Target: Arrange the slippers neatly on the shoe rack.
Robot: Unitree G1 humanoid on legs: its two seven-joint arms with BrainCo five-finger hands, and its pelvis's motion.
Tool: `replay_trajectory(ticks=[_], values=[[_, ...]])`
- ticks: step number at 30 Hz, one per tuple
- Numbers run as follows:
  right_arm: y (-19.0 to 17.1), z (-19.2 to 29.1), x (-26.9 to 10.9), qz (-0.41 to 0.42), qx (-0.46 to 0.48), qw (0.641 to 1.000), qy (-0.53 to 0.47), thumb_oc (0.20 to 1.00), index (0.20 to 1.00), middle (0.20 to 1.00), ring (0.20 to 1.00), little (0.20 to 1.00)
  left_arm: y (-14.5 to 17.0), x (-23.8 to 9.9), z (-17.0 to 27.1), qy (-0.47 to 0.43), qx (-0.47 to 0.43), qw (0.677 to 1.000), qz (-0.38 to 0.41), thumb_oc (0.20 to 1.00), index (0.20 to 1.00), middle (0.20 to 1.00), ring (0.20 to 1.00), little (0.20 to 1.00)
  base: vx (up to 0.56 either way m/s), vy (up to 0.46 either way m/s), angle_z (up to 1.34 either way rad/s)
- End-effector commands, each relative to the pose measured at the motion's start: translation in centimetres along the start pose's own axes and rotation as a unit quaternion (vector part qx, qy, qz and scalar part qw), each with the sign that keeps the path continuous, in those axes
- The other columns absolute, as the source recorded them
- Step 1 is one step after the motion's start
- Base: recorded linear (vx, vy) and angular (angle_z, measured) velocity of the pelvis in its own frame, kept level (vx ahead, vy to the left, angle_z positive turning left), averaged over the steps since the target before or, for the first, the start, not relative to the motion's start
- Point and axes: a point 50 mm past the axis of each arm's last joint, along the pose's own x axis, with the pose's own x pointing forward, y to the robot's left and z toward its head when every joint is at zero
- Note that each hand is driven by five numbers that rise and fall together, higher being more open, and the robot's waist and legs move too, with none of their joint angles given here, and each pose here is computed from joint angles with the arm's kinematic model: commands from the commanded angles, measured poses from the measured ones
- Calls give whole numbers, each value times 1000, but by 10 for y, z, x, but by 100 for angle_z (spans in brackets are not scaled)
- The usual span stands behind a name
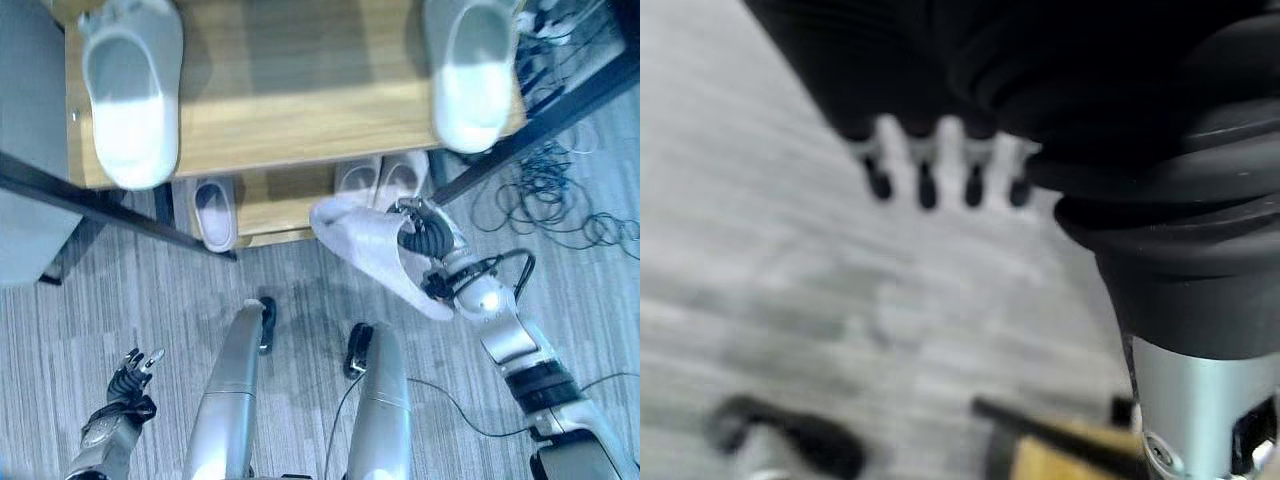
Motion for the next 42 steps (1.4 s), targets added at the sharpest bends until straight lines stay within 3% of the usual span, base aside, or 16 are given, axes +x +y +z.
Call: replay_trajectory(ticks=[1,4,6,11,18,28,31,42], values=[[-29,20,18,-71,-38,996,-49,200,200,200,200,200,-7,2,8,-25,-40,999,27,1000,1000,1000,1000,1000,145,-44,11],[-44,36,45,-98,-65,991,-66,200,200,200,200,200,-17,1,31,-68,-49,996,18,1000,1000,1000,1000,1000,124,-42,4],[-59,74,72,-122,-91,981,-121,200,200,200,200,200,-17,2,29,-69,-32,997,31,1000,1000,1000,1000,1000,164,-66,7],[-81,92,108,-142,-109,978,-105,200,200,200,200,200,7,4,21,-47,-82,992,86,1000,1000,1000,1000,1000,136,-36,4],[-102,101,126,-161,-36,982,-87,200,200,200,200,200,35,3,13,-17,-46,993,112,1000,1000,1000,1000,1000,36,8,-4],[-112,100,141,-181,-1,982,-53,200,200,200,200,200,51,3,-3,32,18,992,118,1000,1000,1000,1000,1000,21,28,-3],[-119,97,145,-186,33,981,-38,200,200,200,200,200,71,-9,-24,76,24,986,144,1000,1000,1000,1000,1000,44,38,2],[-113,108,158,-172,91,980,-40,200,200,200,200,200,92,-19,-40,123,76,978,152,1000,1000,1000,1000,1000,38,35,2]])
